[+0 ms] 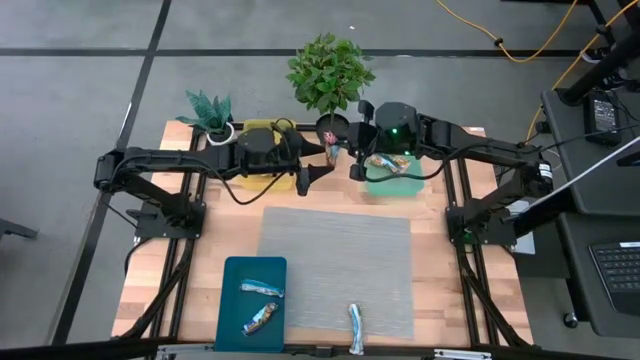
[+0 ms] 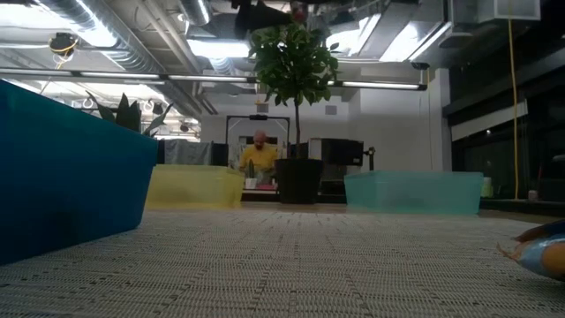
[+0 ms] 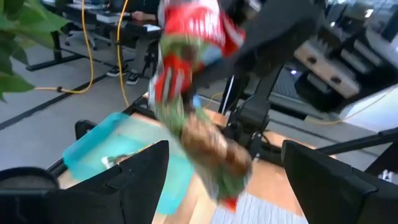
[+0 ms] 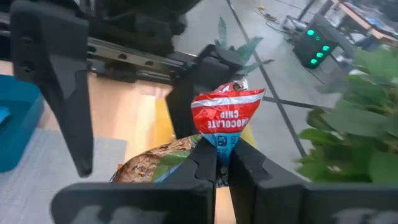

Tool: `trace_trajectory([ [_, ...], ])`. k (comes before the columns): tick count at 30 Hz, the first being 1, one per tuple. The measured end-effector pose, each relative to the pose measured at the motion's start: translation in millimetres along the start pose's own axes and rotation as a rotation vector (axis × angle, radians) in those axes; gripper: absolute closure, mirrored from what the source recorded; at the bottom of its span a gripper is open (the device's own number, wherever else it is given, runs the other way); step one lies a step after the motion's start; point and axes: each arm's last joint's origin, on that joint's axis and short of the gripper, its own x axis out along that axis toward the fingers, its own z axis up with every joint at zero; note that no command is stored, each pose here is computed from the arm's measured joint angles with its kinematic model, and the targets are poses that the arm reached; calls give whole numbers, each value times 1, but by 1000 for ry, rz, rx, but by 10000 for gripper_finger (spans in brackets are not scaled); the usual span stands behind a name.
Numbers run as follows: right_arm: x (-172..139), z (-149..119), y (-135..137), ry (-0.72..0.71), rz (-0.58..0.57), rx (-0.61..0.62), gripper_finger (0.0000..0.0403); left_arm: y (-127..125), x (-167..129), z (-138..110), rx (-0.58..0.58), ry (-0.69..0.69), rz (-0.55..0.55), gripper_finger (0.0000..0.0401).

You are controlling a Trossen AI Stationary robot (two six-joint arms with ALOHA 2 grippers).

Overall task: Pick and place Granola Bars by type
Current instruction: Put the red granola bar into the yellow transparent bin

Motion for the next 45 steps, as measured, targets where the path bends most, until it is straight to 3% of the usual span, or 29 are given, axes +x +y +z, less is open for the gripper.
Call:
trace_trajectory([
  [7,12,2,3,-37,12,4,361,-1,0,2,-30,-16,-16,103],
  [16,15,4,4,-73,45,6,380,2,0,2,-44,-8,-9,146],
  [22,16,5,4,-83,43,10,363,8,1,2,-29,-2,-3,213],
  [30,15,5,4,-83,47,10,375,12,1,3,-7,10,-37,336],
  [34,15,5,4,-84,47,11,355,13,1,3,-6,10,-39,379],
  [41,11,9,2,-76,47,10,315,13,2,3,-5,12,-45,374],
  [45,-3,15,-2,2,70,4,292,13,2,3,-5,12,-45,371],
])
